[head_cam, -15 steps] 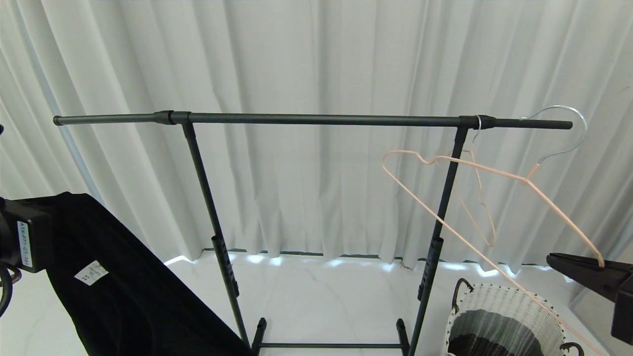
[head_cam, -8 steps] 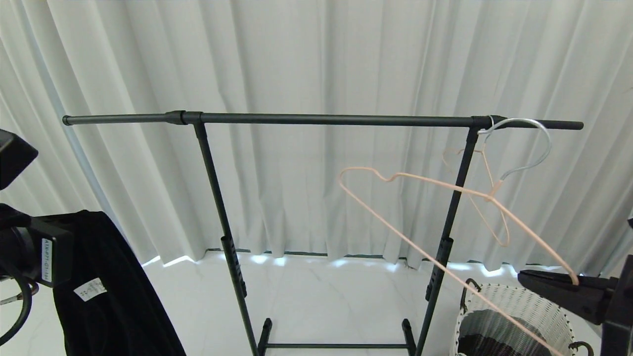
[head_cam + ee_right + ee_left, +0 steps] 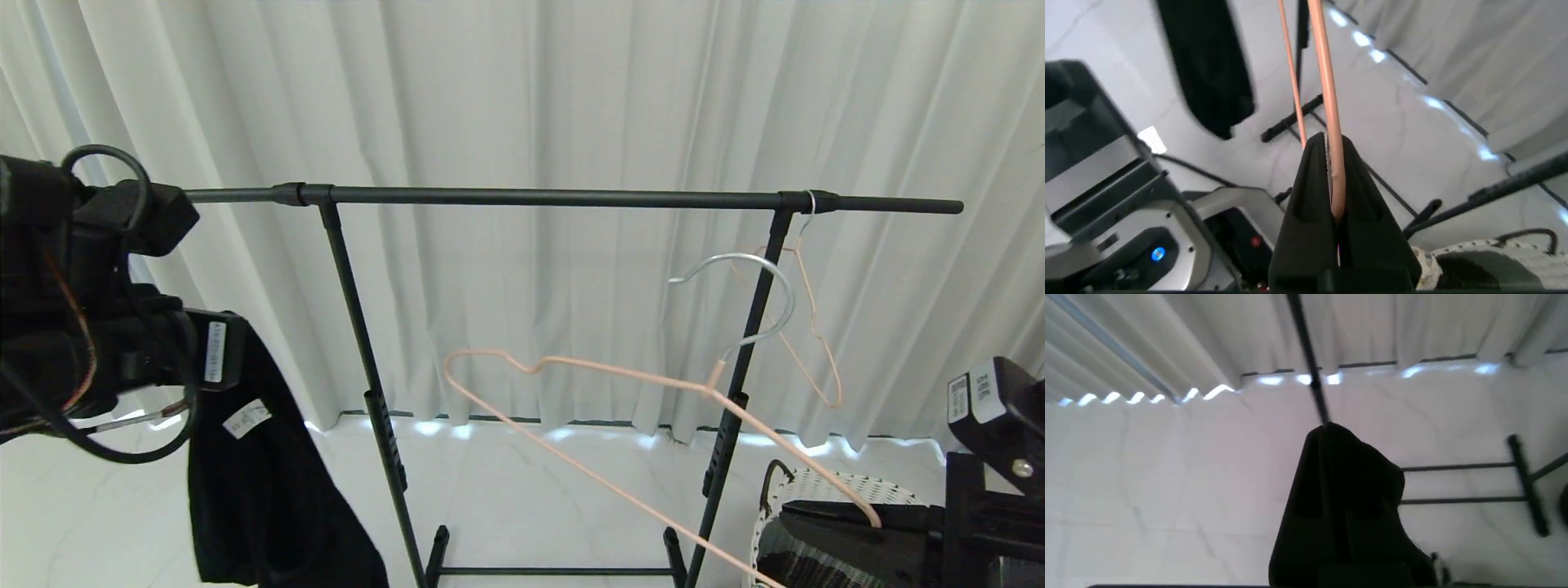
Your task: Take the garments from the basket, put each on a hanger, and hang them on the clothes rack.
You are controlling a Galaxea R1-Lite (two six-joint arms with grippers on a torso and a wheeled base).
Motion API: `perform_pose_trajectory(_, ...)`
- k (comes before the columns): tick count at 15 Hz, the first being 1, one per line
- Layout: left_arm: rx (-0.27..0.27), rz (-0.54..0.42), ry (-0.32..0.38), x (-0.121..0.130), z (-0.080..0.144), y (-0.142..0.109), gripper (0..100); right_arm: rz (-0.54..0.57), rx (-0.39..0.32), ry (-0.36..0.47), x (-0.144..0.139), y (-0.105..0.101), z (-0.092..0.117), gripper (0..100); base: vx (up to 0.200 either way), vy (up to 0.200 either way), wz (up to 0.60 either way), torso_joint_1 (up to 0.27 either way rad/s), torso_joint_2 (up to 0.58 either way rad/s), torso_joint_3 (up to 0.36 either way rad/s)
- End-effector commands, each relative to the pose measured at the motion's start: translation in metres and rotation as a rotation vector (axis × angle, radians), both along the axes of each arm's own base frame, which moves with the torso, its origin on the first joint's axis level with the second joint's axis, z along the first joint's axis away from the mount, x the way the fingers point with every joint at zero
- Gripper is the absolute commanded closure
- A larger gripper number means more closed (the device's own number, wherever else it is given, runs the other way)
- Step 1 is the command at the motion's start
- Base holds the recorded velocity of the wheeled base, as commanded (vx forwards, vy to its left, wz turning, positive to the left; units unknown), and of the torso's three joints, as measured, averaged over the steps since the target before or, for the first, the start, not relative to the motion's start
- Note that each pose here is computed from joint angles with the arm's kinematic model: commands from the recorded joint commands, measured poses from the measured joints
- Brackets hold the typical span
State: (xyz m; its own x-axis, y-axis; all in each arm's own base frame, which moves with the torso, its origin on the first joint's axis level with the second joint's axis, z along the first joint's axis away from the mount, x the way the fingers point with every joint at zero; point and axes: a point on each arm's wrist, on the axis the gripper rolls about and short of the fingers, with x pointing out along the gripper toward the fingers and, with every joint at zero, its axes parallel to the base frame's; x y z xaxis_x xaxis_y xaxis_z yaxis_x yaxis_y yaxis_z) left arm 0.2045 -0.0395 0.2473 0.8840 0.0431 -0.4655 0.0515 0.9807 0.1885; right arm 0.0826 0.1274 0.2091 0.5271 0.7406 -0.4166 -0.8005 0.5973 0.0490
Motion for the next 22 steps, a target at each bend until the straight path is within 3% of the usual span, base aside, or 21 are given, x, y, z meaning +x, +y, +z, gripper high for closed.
perform_pose_trajectory(1,-0.014,-0.016,0.052,0.029,-0.010,-0.025,100,0.037,-0.015,0.009,-0.003,0.007,-0.002,100,0.000,0.000,0.00,0.000,0.00,0.000)
perform_pose_trajectory(5,-0.076,0.009,0.053,0.042,-0.012,-0.046,100,0.060,-0.015,0.012,-0.003,0.014,-0.001,100,0.000,0.000,0.00,0.000,0.00,0.000)
perform_pose_trajectory(10,-0.196,-0.006,0.041,0.036,-0.007,-0.066,100,0.055,0.055,0.044,0.012,0.051,-0.005,100,0.000,0.000,0.00,0.000,0.00,0.000)
perform_pose_trajectory(22,-0.215,-0.023,-0.004,0.029,0.006,-0.065,100,0.040,0.053,0.061,0.024,0.066,-0.006,100,0.000,0.000,0.00,0.000,0.00,0.000)
